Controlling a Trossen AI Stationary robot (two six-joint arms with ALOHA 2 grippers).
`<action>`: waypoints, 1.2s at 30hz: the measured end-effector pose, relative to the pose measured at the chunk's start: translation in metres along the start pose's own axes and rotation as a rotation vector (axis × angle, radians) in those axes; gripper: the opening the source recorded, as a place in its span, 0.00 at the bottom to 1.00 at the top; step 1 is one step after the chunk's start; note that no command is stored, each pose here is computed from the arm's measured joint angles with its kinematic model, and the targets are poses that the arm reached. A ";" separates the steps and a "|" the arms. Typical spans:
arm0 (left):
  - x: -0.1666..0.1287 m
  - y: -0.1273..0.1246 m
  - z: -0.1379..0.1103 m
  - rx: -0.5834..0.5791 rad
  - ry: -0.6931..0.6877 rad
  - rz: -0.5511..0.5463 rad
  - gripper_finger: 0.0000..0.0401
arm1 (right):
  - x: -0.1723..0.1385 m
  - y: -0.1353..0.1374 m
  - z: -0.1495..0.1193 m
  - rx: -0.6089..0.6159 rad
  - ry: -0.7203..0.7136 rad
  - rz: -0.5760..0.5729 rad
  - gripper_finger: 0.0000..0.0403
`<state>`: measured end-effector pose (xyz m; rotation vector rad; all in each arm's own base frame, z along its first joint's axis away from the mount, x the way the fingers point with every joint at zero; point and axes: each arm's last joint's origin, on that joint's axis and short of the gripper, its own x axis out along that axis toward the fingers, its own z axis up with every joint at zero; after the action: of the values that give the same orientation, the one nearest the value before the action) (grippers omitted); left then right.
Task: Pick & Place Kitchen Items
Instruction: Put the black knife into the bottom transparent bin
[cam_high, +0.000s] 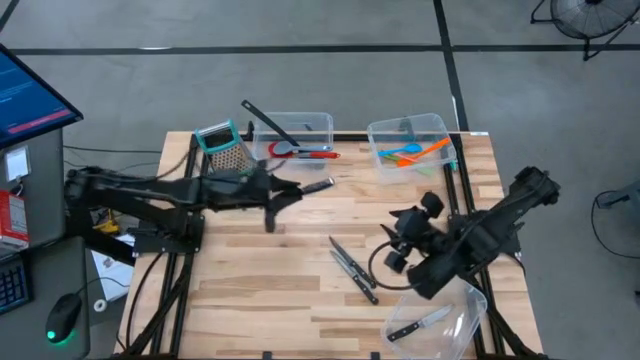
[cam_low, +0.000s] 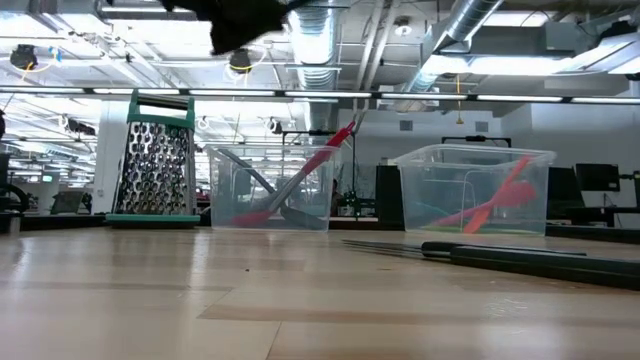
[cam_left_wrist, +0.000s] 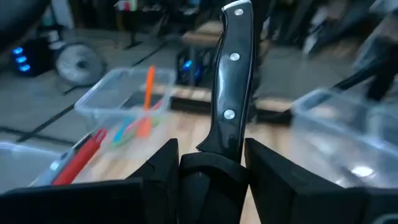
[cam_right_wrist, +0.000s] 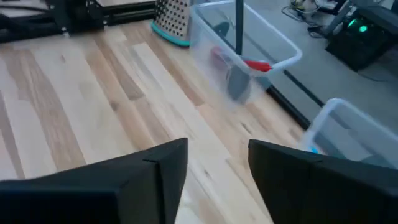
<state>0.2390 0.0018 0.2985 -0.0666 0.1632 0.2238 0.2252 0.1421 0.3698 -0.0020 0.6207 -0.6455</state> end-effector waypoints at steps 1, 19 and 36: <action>-0.008 0.001 0.003 -0.009 -0.024 -0.014 0.30 | 0.006 0.004 -0.003 0.012 -0.012 -0.004 0.42; -0.034 0.005 -0.001 -0.091 -0.217 -0.118 0.30 | 0.095 0.018 0.067 0.040 -0.455 0.203 0.66; -0.033 0.003 0.008 -0.075 -0.329 -0.149 0.30 | 0.154 0.010 0.090 0.032 -0.592 0.380 0.66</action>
<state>0.2075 -0.0016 0.3117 -0.1146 -0.1778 0.0899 0.3756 0.0465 0.3584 -0.0433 0.0316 -0.2599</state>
